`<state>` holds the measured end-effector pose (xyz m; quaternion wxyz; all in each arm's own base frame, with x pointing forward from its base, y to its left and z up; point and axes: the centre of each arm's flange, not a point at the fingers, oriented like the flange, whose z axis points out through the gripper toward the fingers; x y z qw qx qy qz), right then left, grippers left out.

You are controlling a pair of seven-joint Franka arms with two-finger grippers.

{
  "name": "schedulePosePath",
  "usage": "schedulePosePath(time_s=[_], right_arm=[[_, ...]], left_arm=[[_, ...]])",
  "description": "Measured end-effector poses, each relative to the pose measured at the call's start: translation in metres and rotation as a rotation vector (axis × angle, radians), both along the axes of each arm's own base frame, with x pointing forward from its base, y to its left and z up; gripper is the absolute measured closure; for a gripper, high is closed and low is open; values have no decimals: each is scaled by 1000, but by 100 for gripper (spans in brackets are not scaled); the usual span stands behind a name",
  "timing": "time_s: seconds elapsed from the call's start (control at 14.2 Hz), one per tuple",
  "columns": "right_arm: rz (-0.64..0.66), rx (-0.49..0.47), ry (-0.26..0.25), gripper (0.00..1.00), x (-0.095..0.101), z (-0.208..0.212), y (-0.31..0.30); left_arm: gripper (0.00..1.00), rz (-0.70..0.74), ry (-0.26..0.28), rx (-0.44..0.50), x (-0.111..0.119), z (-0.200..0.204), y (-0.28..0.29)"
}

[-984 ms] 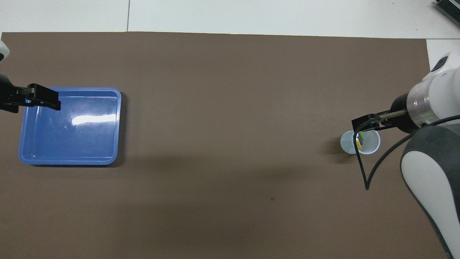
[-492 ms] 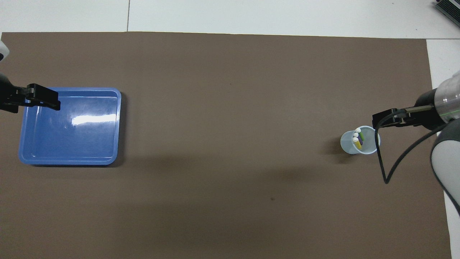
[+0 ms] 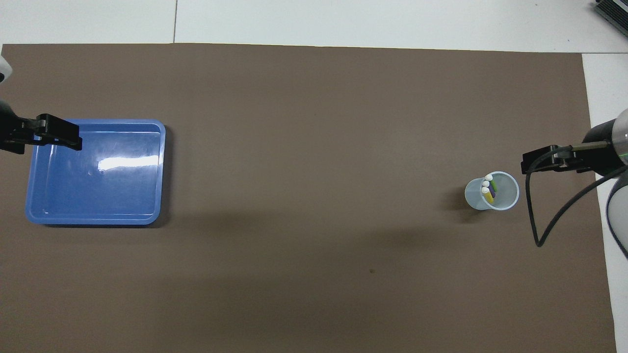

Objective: Transfer and insert pens with both arms
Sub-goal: 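Open the right gripper and raise it away from the cup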

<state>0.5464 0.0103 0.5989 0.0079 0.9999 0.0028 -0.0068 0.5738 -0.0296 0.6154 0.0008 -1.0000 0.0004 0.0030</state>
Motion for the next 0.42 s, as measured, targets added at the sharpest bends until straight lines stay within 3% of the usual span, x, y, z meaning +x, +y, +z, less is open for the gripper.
schedulePosePath(time_s=[0.42], right_arm=[[6,0,3,0,0,0,4]], left_arm=[[0,0,0,0,0,0,0]])
